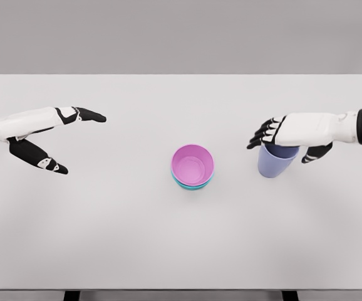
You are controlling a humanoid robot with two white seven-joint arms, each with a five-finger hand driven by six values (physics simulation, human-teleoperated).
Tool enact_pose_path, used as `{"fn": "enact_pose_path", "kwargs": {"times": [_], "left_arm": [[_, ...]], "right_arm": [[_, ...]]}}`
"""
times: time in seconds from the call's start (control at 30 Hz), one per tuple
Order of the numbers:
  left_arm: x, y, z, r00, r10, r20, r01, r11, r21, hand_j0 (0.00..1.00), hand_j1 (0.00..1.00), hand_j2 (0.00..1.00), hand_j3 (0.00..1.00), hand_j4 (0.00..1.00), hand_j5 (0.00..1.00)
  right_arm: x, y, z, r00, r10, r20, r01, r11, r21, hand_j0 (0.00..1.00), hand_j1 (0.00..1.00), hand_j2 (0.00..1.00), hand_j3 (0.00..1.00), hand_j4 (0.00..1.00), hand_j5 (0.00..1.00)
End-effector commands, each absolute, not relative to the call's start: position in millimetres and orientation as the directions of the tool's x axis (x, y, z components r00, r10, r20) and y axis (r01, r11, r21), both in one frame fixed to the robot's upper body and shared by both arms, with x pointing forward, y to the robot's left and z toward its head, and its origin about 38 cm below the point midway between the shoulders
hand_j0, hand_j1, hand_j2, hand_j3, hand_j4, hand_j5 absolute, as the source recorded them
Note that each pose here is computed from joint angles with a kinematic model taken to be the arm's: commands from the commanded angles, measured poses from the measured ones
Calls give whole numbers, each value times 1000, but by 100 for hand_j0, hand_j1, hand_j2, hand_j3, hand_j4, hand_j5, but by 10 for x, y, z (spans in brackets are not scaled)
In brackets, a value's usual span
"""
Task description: Stacking bowl and cup with both arms
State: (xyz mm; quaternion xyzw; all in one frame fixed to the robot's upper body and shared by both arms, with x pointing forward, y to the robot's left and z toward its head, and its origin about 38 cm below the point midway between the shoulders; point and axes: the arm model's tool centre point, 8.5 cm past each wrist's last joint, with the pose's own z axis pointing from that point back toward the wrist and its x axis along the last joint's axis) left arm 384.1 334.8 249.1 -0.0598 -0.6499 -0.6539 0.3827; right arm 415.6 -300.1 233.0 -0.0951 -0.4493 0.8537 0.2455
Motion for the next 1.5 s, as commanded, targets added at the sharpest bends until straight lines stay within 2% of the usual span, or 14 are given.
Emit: {"fn": "enact_pose_path", "kwargs": {"times": [0.0,0.07,0.17,0.27,0.37,0.6,0.63,0.77,1.07,1.23,1.47], "left_arm": [[3843,3352,2498,-697,-421,581,580,145,801,100,100,100,100,100,100],[3843,3352,2498,-697,-421,581,580,145,801,100,100,100,100,100,100],[3839,3348,2494,-697,-420,582,581,145,801,100,100,100,100,100,100],[3841,3347,2490,-696,-420,583,582,146,800,100,100,100,100,100,100],[3840,3338,2490,-697,-417,583,582,146,800,100,100,100,100,100,100],[3840,3338,2490,-697,-417,583,582,146,800,100,100,100,100,100,100],[3840,3338,2490,-697,-417,583,582,146,800,100,100,100,100,100,100],[3840,3338,2490,-697,-417,583,582,146,800,100,100,100,100,100,100],[3843,3338,2486,-697,-417,584,582,147,800,100,100,100,100,100,100],[3842,3343,2488,-696,-418,583,582,146,800,100,100,100,100,100,100],[3842,3342,2488,-696,-418,583,582,146,800,100,100,100,100,100,100]], "right_arm": [[4155,-3005,2326,-859,508,63,-338,-471,-815,95,95,95,95,95,95],[4155,-3000,2333,-860,506,62,-336,-472,-815,82,82,82,82,82,82],[4155,-2999,2334,-860,506,63,-337,-470,-816,71,71,71,71,71,71],[4155,-2995,2342,-861,505,61,-334,-471,-816,64,64,64,64,64,64],[4174,-2985,2390,-862,503,52,-324,-470,-821,61,61,61,61,61,61],[4250,-2845,2522,-876,482,34,-283,-454,-845,60,60,60,60,60,60],[4253,-2845,2534,-875,482,33,-281,-452,-846,57,57,57,57,57,57],[4277,-2837,2723,-877,481,1,-239,-434,-869,55,55,55,55,55,55],[3951,-2394,3061,-944,324,-69,-81,-427,-901,56,56,56,56,56,56],[3931,-2157,3069,-961,271,-61,-53,-397,-916,57,57,57,57,57,57],[3912,-2107,3108,-967,254,-22,-72,-358,-931,57,57,57,57,57,57]]}}
